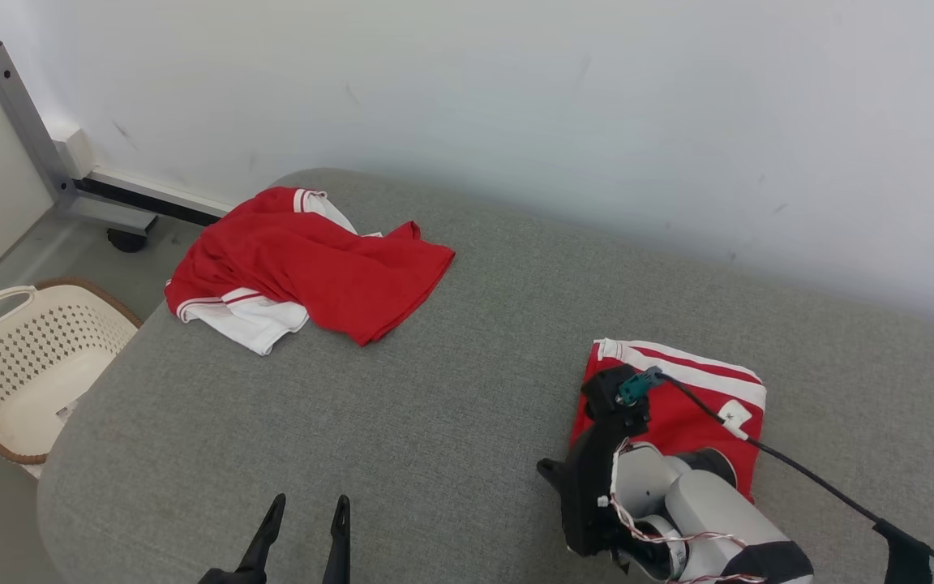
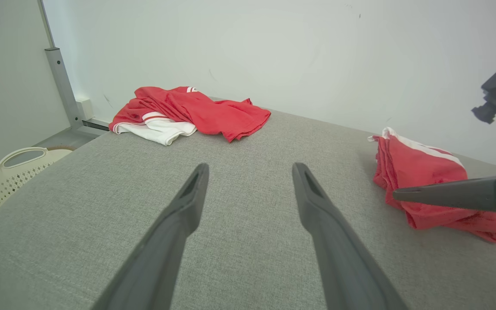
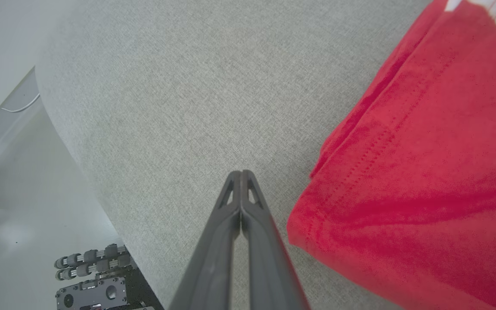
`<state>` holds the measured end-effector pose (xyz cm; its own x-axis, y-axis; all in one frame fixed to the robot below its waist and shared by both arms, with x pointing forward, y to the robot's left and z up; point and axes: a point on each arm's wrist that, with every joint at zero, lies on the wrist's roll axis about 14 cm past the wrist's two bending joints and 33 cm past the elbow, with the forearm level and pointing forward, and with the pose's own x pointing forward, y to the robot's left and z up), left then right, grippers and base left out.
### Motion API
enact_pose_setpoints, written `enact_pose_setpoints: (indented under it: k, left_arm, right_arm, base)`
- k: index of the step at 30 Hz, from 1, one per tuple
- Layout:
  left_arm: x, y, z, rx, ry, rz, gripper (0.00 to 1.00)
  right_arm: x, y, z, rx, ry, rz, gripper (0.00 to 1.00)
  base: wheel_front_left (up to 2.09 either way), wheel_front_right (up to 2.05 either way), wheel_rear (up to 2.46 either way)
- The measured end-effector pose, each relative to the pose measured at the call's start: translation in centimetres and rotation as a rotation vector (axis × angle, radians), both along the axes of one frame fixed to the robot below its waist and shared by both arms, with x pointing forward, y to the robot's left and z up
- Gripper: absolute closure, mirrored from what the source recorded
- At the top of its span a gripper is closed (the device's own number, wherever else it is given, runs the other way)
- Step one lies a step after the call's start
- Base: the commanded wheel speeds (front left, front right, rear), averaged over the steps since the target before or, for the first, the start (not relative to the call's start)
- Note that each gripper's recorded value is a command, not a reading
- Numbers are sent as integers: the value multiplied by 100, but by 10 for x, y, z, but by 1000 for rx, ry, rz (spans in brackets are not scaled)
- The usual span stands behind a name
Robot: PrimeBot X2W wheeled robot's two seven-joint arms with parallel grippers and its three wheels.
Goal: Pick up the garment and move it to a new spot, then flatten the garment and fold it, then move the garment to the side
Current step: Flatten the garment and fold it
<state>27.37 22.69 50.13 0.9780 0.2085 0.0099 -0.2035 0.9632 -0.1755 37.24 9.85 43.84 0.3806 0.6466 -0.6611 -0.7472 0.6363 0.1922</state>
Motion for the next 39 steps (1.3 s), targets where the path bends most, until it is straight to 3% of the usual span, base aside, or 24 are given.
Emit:
enact_pose_setpoints:
  k: [3,4,5,6,11,16,19,24,28,33,39]
  left_arm:
    - [-1,0,1,1,-3,1,0]
    - [-1,0,1,1,-4,2,0]
    - [-2,0,1,1,-5,2,0]
    - [-2,-1,1,1,-7,0,0]
    - [-2,-3,5,2,-23,-8,0]
    - [-4,-4,8,3,-39,-12,0]
    - [-6,-3,9,6,-49,-9,0]
    - [-6,-4,9,10,-53,-18,0]
    - [-5,-7,8,5,-55,-27,0]
    - [-1,-16,7,7,-52,-62,0]
    - [-2,-19,9,12,-65,-72,0]
  right_arm:
    - [12,-3,17,49,-23,-45,100]
    - [19,-7,22,64,-33,-72,95]
    - [27,-13,29,77,-51,-101,23]
    - [36,-21,35,85,-68,-139,0]
    - [74,-69,57,104,-140,-321,0]
    - [88,-113,64,115,-194,-468,0]
    - [90,-141,67,138,-246,-559,0]
    - [73,-192,42,142,-237,-703,0]
    - [63,-201,41,213,-275,-745,0]
    - [49,-204,18,248,-202,-781,0]
    - [67,-192,48,358,-329,-785,0]
  base:
    - [0,0,0]
    - [0,0,0]
    - [0,0,0]
    - [0,0,0]
    - [0,0,0]
    - [0,0,0]
    - [0,0,0]
    - [0,0,0]
    - [0,0,0]
    - [0,0,0]
    - [0,0,0]
